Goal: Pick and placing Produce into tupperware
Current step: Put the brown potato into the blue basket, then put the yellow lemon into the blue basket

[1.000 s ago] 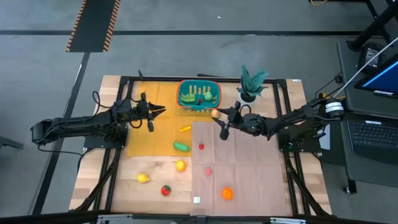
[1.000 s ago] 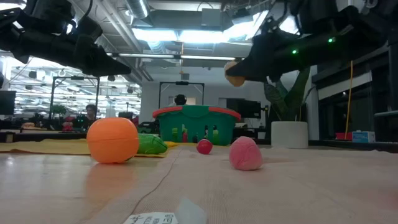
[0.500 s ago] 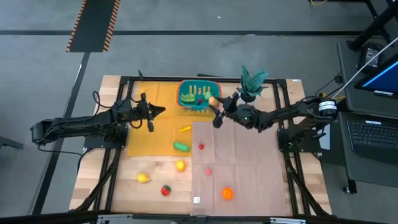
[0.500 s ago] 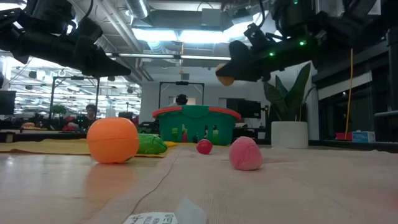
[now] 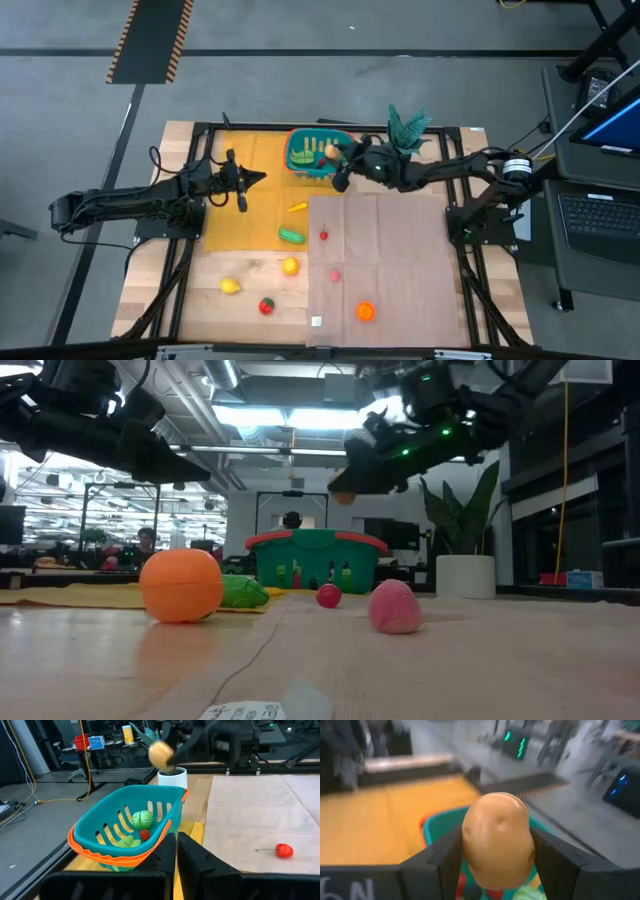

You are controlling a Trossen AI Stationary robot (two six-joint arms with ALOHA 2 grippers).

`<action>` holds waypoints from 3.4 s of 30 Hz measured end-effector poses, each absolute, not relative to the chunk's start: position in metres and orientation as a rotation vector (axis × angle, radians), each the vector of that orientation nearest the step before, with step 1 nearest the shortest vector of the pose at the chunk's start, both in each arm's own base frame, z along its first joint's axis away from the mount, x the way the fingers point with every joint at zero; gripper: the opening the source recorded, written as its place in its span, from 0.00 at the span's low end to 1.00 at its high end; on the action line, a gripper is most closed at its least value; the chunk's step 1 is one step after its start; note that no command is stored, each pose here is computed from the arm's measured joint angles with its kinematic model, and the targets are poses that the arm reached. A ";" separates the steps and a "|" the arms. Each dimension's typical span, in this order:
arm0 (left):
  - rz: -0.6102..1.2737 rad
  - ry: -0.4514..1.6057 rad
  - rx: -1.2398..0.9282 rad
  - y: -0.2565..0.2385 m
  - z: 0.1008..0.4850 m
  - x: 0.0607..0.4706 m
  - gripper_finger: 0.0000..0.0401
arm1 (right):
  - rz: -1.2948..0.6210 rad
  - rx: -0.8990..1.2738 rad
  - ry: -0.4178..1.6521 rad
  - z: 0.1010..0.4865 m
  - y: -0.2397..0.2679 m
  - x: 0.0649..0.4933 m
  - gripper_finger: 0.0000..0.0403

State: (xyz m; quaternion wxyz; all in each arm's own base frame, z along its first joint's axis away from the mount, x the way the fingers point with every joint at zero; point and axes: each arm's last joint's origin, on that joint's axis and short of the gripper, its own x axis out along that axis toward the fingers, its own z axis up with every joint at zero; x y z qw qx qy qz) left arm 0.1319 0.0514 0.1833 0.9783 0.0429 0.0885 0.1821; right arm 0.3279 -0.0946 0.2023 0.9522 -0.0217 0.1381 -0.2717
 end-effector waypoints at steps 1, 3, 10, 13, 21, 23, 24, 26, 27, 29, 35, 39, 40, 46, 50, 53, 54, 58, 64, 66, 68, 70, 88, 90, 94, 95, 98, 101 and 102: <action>0.367 0.179 0.086 0.051 0.183 0.132 0.03 | -0.544 -0.060 0.330 0.202 -0.098 0.333 0.51; 0.366 0.190 0.084 0.051 0.182 0.132 0.05 | -0.536 -0.083 0.409 0.204 -0.103 0.342 0.51; 0.363 0.242 0.075 0.051 0.177 0.131 0.09 | -0.451 -0.173 0.574 0.226 -0.116 0.358 0.51; 0.363 0.243 0.074 0.051 0.177 0.131 0.11 | -0.391 -0.165 0.691 0.231 -0.125 0.355 0.51; 0.363 0.243 0.074 0.051 0.177 0.131 0.15 | -0.233 -0.193 0.822 0.250 -0.147 0.345 0.51; 0.363 0.243 0.074 0.051 0.177 0.131 0.16 | -0.187 -0.193 0.832 0.254 -0.151 0.343 0.51; 0.363 0.243 0.074 0.051 0.177 0.131 0.17 | -0.162 -0.197 0.845 0.255 -0.152 0.341 0.51; 0.362 0.242 0.074 0.051 0.177 0.131 0.18 | -0.139 -0.212 0.845 0.260 -0.154 0.341 0.51; 0.363 0.241 0.074 0.051 0.177 0.131 0.18 | -0.138 -0.218 0.839 0.263 -0.155 0.342 0.51; 0.362 0.241 0.074 0.051 0.177 0.131 0.19 | -0.125 -0.208 0.852 0.265 -0.156 0.341 0.51; 0.363 0.236 0.074 0.051 0.178 0.131 0.21 | -0.126 -0.201 0.861 0.265 -0.159 0.340 0.51; 0.363 0.236 0.074 0.051 0.178 0.131 0.23 | -0.092 -0.208 0.868 0.257 -0.160 0.345 0.51; 0.363 0.235 0.073 0.051 0.178 0.131 0.23 | -0.082 -0.200 0.874 0.253 -0.161 0.346 0.51; 0.363 0.235 0.070 0.051 0.178 0.131 0.25 | -0.042 -0.184 0.952 0.219 -0.168 0.356 0.51; 0.363 0.235 0.070 0.051 0.178 0.131 0.26 | -0.035 -0.172 0.976 0.209 -0.173 0.361 0.51; 0.363 0.235 0.071 0.051 0.178 0.131 0.27 | -0.019 -0.159 0.969 0.208 -0.177 0.366 0.51; 0.363 0.235 0.071 0.051 0.178 0.131 0.27 | -0.010 -0.151 0.972 0.206 -0.178 0.367 0.51; 0.363 0.235 0.071 0.051 0.178 0.131 0.28 | 0.000 -0.141 0.981 0.205 -0.180 0.372 0.51; 0.363 0.235 0.071 0.051 0.178 0.131 0.29 | -0.020 -0.127 1.009 0.202 -0.181 0.372 0.60; 0.363 0.235 0.071 0.051 0.178 0.131 0.28 | -0.048 -0.132 1.029 0.202 -0.181 0.371 0.64; 0.363 0.235 0.071 0.051 0.178 0.131 0.27 | -0.064 -0.143 1.048 0.201 -0.181 0.370 0.66; 0.363 0.236 0.071 0.051 0.178 0.131 0.26 | -0.070 -0.153 1.059 0.201 -0.182 0.369 0.67; 0.363 0.220 0.078 0.051 0.179 0.131 0.17 | -0.182 -0.080 0.850 0.287 -0.161 0.358 0.68; 0.363 0.221 0.078 0.051 0.179 0.131 0.16 | -0.178 -0.089 0.780 0.279 -0.147 0.353 0.68; 0.275 0.216 0.090 0.049 0.179 0.132 0.13 | -0.204 -0.151 0.650 0.261 -0.112 0.338 0.68; 0.209 0.214 0.109 0.047 0.179 0.132 0.13 | -0.215 -0.171 0.636 0.255 -0.103 0.334 0.68; 0.048 0.197 0.147 0.042 0.179 0.133 0.11 | -0.248 -0.227 0.565 0.243 -0.076 0.323 0.68; 0.005 0.207 0.120 0.040 0.178 0.133 0.10 | -0.242 -0.227 0.498 0.235 -0.054 0.315 0.68; -0.004 0.214 0.109 0.039 0.177 0.133 0.09 | -0.233 -0.220 0.486 0.232 -0.049 0.314 0.68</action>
